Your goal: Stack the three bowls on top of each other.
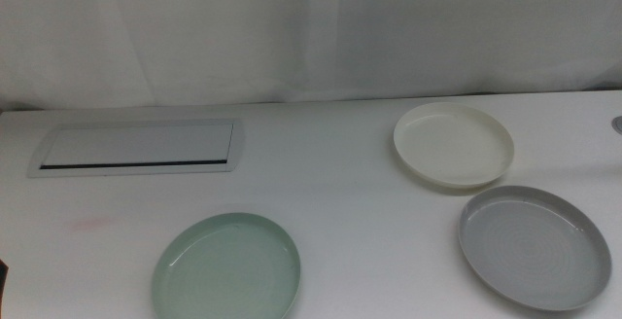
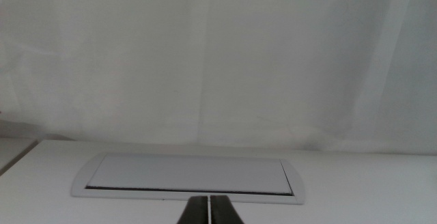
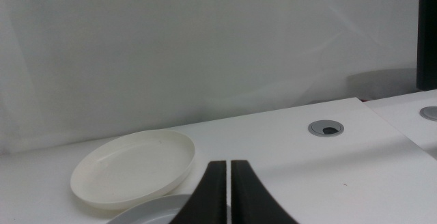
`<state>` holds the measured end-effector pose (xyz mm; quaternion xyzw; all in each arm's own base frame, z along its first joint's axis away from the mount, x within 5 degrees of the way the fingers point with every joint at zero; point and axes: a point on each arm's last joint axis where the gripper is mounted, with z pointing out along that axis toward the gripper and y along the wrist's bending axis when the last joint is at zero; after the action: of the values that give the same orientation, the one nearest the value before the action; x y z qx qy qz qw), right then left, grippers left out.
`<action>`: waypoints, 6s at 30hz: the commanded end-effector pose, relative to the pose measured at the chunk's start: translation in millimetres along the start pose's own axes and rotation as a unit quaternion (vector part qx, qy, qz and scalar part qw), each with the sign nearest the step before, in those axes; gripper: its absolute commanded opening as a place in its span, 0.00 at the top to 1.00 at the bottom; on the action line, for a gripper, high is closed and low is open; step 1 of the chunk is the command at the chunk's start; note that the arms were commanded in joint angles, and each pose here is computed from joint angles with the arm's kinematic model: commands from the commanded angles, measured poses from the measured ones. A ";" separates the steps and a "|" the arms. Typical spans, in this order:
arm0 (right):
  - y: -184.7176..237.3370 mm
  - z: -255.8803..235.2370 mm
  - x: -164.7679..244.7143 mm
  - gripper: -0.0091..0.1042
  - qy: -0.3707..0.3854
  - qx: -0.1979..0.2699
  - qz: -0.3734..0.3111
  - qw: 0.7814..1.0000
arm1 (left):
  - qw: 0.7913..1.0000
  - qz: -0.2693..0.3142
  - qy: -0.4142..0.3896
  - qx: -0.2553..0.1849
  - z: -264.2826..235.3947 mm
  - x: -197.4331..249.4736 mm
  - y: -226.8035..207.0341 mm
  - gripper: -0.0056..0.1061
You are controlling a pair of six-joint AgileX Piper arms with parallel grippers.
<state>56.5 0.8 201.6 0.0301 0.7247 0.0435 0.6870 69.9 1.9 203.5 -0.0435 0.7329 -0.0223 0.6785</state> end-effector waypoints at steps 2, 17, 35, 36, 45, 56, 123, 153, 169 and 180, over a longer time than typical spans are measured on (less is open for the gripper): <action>-1.3 -0.3 10.3 0.94 -0.005 0.001 -0.005 1.000 | 1.000 -0.004 0.014 -0.003 0.4 12.5 1.3 0.98; -1.1 -0.3 9.3 0.94 -0.011 0.001 -0.007 1.000 | 1.000 -0.004 0.014 -0.003 0.4 12.5 1.3 0.98; 0.7 -0.9 1.1 0.01 -0.056 -0.012 0.039 0.998 | 0.998 -0.063 0.001 -0.001 0.7 8.0 0.9 0.14; 0.7 -0.9 1.1 0.01 -0.056 -0.012 0.039 0.998 | 0.998 -0.063 0.002 -0.002 0.6 6.0 0.7 0.14; 0.7 -0.9 0.8 0.01 -0.057 -0.012 0.039 0.997 | 0.995 -0.020 0.092 -0.014 -8.4 -88.0 -7.5 0.19; 0.8 -1.0 0.2 0.01 -0.061 -0.013 0.043 0.997 | 0.955 -0.041 0.294 0.017 39.7 -165.5 -25.0 0.20; 0.9 -1.2 -1.2 0.01 -0.068 -0.014 0.043 0.997 | 0.816 0.015 0.578 -0.023 199.9 27.7 -86.1 0.98; 0.9 -1.2 -1.2 0.01 -0.068 -0.014 0.043 0.997 | 0.843 0.019 0.531 0.083 228.0 -2.5 -181.3 0.98; 0.9 -1.2 -1.2 0.01 -0.068 -0.014 0.043 0.997 | 0.832 0.016 0.548 0.084 241.4 38.0 -190.2 0.98; 0.9 -1.2 -1.2 0.01 -0.068 -0.014 0.043 0.997 | 0.832 0.016 0.548 0.084 241.4 38.1 -190.2 0.12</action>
<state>56.2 1.9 214.3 0.0565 0.6731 0.0861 0.7324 313.8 -181.5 163.8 0.0458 0.9815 -0.0876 0.1642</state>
